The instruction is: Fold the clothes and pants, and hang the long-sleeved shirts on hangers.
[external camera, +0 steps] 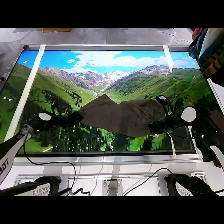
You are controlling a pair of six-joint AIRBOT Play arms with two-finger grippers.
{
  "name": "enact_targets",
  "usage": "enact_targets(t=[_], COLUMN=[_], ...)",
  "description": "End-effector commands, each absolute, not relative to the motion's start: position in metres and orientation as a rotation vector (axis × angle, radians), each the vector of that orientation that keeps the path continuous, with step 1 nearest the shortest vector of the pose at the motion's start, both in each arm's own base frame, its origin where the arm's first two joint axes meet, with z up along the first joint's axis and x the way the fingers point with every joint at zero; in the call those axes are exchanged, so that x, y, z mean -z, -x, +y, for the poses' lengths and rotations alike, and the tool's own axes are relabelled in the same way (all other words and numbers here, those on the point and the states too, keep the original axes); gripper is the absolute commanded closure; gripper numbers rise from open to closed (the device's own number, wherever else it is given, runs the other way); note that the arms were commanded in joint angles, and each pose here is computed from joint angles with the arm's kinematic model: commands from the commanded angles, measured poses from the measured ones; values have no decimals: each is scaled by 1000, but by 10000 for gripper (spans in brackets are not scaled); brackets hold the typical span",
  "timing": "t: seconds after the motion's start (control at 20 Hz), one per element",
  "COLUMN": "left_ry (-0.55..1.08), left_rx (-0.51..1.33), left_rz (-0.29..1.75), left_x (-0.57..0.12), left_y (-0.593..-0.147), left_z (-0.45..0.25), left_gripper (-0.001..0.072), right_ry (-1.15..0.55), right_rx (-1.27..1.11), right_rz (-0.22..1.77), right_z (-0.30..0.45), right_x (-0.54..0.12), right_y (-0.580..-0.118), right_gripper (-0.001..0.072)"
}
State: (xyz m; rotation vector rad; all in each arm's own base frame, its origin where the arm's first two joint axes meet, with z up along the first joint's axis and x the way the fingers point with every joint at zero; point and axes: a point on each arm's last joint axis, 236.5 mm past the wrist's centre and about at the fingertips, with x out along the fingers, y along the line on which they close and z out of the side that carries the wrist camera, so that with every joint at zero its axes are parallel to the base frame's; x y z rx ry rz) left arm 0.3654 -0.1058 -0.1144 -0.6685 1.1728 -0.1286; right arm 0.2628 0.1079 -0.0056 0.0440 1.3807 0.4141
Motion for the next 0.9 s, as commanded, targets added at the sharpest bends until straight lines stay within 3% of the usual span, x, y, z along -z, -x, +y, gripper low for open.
enact_targets(t=[0.0,0.15,0.35,0.6,0.75,0.85], left_ry=[670,667,566,394,243,182], left_rx=[76,74,170,300,289,226], left_rz=[1111,1103,978,498,86,-176], left_x=[115,114,67,-132,-290,-379], left_y=[-380,-381,-402,-435,-404,-359], left_z=[-95,-94,-95,-90,-71,-50], left_gripper=[502,697,697,698,700,701], right_ry=[-44,-45,-61,-146,-201,-214], right_rx=[-414,-414,-430,-529,-625,-683], right_rz=[1379,1378,1358,1129,907,756], right_z=[108,108,114,147,172,181], right_x=[5,5,-3,-92,-186,-251], right_y=[-263,-263,-267,-310,-328,-323], right_gripper=[686,686,686,686,686,686])
